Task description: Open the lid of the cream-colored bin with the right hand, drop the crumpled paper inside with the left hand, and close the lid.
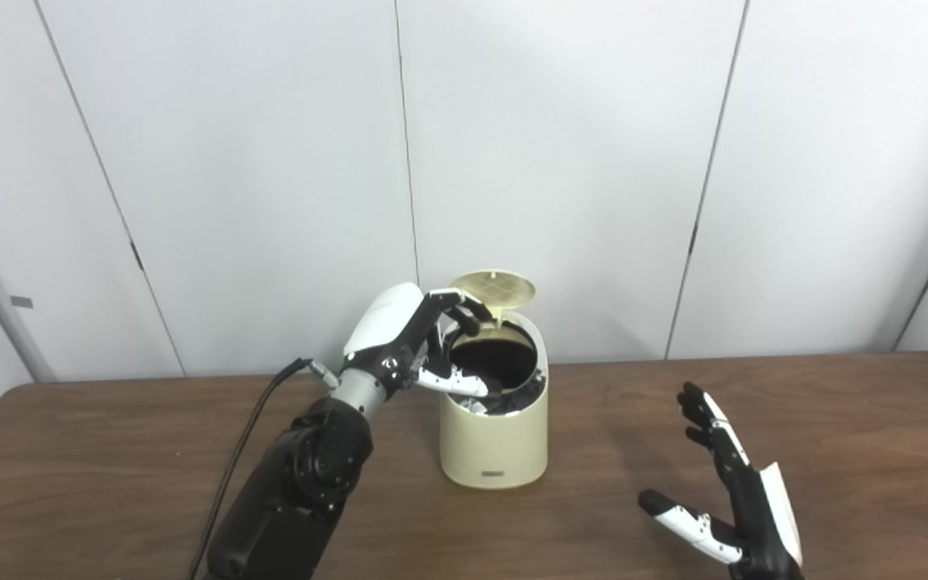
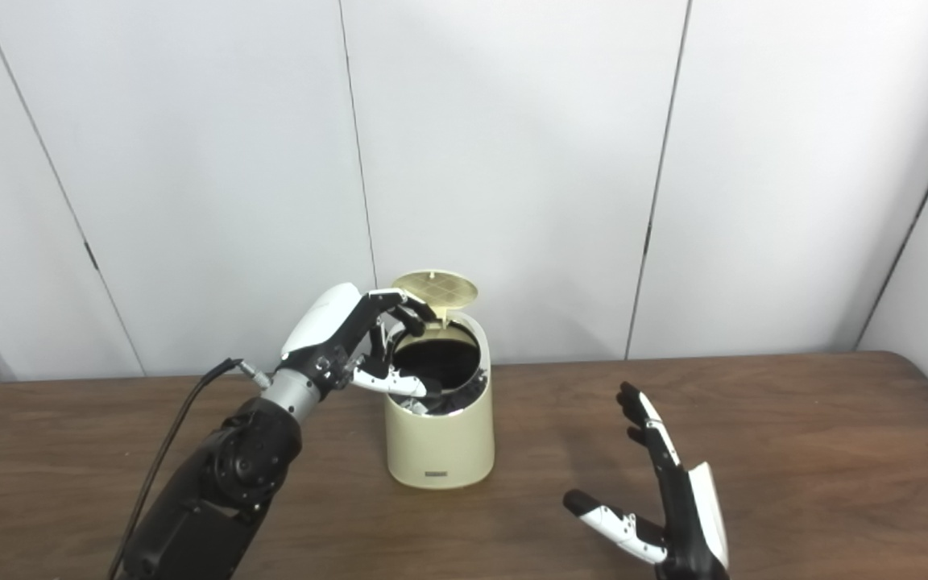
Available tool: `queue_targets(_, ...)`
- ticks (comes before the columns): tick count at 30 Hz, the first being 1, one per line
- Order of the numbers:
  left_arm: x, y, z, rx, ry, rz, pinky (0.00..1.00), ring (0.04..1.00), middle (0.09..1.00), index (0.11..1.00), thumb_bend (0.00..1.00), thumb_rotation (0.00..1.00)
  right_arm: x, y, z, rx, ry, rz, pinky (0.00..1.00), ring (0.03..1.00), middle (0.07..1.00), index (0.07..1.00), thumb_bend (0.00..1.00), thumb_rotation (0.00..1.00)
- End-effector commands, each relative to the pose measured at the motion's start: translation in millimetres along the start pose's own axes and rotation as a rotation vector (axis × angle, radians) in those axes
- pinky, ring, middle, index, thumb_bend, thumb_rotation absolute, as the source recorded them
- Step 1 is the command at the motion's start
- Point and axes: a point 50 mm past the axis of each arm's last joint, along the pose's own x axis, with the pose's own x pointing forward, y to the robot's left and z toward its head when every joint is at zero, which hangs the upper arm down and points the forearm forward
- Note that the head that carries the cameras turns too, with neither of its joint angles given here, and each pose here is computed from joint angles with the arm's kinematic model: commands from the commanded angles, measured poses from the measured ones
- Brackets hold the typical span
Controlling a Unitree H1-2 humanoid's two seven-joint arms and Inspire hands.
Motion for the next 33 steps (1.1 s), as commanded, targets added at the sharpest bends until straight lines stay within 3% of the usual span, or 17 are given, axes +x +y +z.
queue_targets(1, 10.7, 16.5, 20.3, 0.024, -0.076, 0.038, 0.58, 0.672, 0.703, 0.695, 1.0, 0.18, -15.1, 17.5, -4.7, 0.04, 0.038, 0.019, 0.85, 0.896, 0.898, 0.917, 0.97, 0.7)
queue_targets(9, -4.2, 26.5, 19.8, 0.007, -0.085, 0.058, 0.56, 0.646, 0.669, 0.661, 1.0, 0.16, -13.3, 14.9, -7.1, 0.034, 0.032, 0.021, 0.84, 0.887, 0.895, 0.913, 0.98, 0.71)
queue_targets(17, -32.4, 47.1, 14.6, 0.018, -0.085, 0.1, 0.54, 0.613, 0.63, 0.632, 1.0, 0.2, -13.4, 10.7, -11.7, 0.035, 0.038, 0.025, 0.87, 0.904, 0.903, 0.92, 0.97, 0.71)
queue_targets(33, -87.9, 76.4, 3.2, -0.019, -0.07, 0.143, 0.46, 0.538, 0.572, 0.585, 1.0, 0.17, -13.2, 4.1, -14.6, 0.015, 0.043, 0.028, 0.86, 0.901, 0.904, 0.917, 0.96, 0.72)
